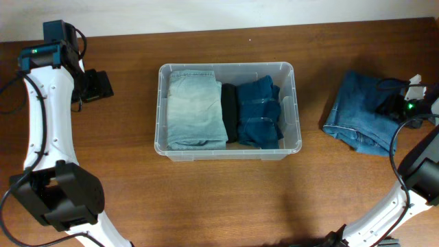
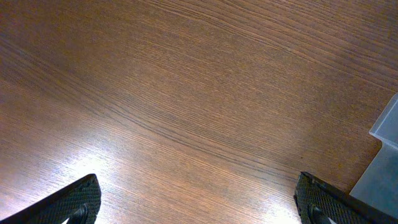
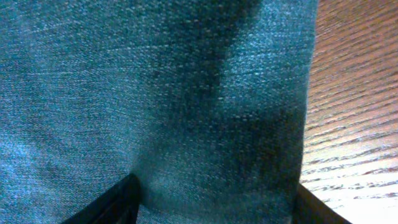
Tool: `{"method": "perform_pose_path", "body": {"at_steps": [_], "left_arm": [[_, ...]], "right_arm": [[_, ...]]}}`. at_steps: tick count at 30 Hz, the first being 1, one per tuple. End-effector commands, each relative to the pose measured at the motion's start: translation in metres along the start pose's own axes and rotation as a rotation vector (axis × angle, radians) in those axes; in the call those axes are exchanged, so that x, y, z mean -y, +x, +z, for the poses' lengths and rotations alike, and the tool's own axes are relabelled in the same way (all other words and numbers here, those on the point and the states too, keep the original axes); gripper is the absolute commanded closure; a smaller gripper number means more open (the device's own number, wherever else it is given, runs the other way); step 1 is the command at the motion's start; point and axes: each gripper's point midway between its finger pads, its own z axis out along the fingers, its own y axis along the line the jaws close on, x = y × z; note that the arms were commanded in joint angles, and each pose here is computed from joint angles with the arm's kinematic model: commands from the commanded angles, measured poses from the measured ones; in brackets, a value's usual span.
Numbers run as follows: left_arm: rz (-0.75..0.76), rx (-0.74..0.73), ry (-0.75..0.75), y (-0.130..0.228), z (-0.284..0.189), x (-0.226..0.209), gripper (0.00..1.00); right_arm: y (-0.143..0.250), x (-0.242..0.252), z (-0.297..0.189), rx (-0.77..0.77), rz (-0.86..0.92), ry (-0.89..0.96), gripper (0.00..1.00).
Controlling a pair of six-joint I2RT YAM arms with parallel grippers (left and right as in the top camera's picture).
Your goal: Pack container
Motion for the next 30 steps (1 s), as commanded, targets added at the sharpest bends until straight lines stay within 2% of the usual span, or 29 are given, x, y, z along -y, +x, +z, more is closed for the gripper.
{"method": "perform_pose_path", "body": {"at_steps": [1,4,7,8,11,15,19,20,26,30], "left_arm": [[-0.002,0.038,-0.001,-0.004,-0.014,-0.002,0.01],[-0.002,0.038,-0.001,-0.004,-0.014,-0.002,0.0],[-0.002,0.038,-0.001,-0.004,-0.014,-0.002,0.01],[-0.002,0.038,-0.001,-0.004,-0.014,-0.002,0.01],[-0.002,0.038,-0.001,-0.004,-0.014,-0.002,0.01],[-0.002,0.038,-0.001,-0.004,-0.014,-0.002,0.01],[-0.002,0.038,-0.001,-0.004,-0.014,-0.002,0.01],[-0.002,0.038,-0.001,-0.004,-0.014,-0.002,0.01],[-0.002,0.038,-0.001,-0.004,-0.014,-0.002,0.01],[-0.002,0.038,-0.001,-0.004,-0.014,-0.002,0.01]], "right_arm": [[0.022,0.015,0.019,-0.089,0.005,0.066,0.3],[0.025,0.015,0.023,-0.096,0.007,0.064,0.25],[0.028,0.016,0.027,-0.103,0.009,0.062,0.26],[0.029,0.016,0.028,-0.106,0.01,0.061,0.29],[0.03,0.016,0.028,-0.108,0.011,0.06,0.52],[0.033,0.005,0.028,-0.116,0.022,-0.002,0.63],[0.034,-0.003,0.028,-0.12,0.029,-0.044,0.94],[0.034,-0.004,0.027,-0.118,0.034,-0.048,0.96],[0.021,-0.01,0.008,-0.104,0.078,-0.053,0.96],[-0.002,-0.028,-0.019,-0.062,0.069,-0.123,0.96]]}}
